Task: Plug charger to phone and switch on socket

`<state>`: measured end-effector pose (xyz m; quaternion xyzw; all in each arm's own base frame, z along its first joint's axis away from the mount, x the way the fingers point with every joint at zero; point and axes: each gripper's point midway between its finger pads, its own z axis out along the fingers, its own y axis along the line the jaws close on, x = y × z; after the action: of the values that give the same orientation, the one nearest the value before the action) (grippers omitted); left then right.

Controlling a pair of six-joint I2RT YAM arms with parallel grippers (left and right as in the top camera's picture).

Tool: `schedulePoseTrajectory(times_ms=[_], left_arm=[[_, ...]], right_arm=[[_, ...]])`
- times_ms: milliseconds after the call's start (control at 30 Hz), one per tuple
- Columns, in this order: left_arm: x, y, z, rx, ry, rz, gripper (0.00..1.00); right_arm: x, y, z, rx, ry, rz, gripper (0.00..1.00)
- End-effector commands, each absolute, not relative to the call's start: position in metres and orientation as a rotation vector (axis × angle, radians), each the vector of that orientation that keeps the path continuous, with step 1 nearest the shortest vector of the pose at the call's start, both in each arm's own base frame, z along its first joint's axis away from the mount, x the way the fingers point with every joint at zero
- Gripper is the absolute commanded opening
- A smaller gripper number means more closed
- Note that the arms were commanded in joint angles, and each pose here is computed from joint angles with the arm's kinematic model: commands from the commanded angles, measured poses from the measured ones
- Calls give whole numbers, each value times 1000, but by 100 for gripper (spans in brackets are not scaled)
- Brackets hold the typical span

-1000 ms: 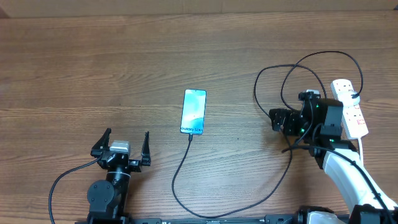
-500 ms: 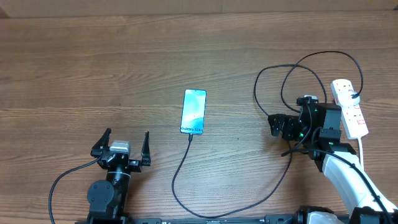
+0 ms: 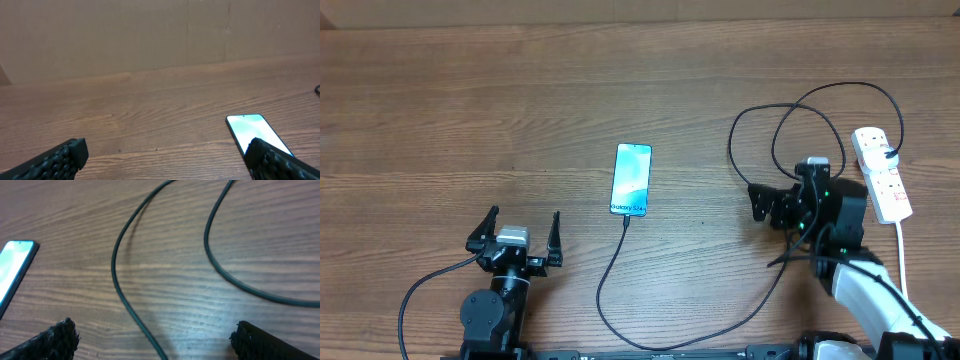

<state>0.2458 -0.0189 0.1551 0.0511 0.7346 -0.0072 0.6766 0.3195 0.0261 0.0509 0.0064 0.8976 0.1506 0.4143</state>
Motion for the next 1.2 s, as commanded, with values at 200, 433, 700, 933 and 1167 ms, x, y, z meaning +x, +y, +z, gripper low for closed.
schedulePoseTrajectory(times_ms=[200,433,700,933,1167], left_arm=[[246,-17,156,121,1644,1,99],[246,-17,156,121,1644,1,100],[246,-17,156,121,1644,1,100],[246,-17,156,121,1644,1,99],[246,-17,156,121,1644,1,99]], right_arm=[[306,35,59,-48,2130,391,100],[295,36,49,-53,2132,389,100],[288,43,43,-87,2149,400,100],[279,51,39,-155,2145,390,100],[271,51,39,-162,2121,383,100]])
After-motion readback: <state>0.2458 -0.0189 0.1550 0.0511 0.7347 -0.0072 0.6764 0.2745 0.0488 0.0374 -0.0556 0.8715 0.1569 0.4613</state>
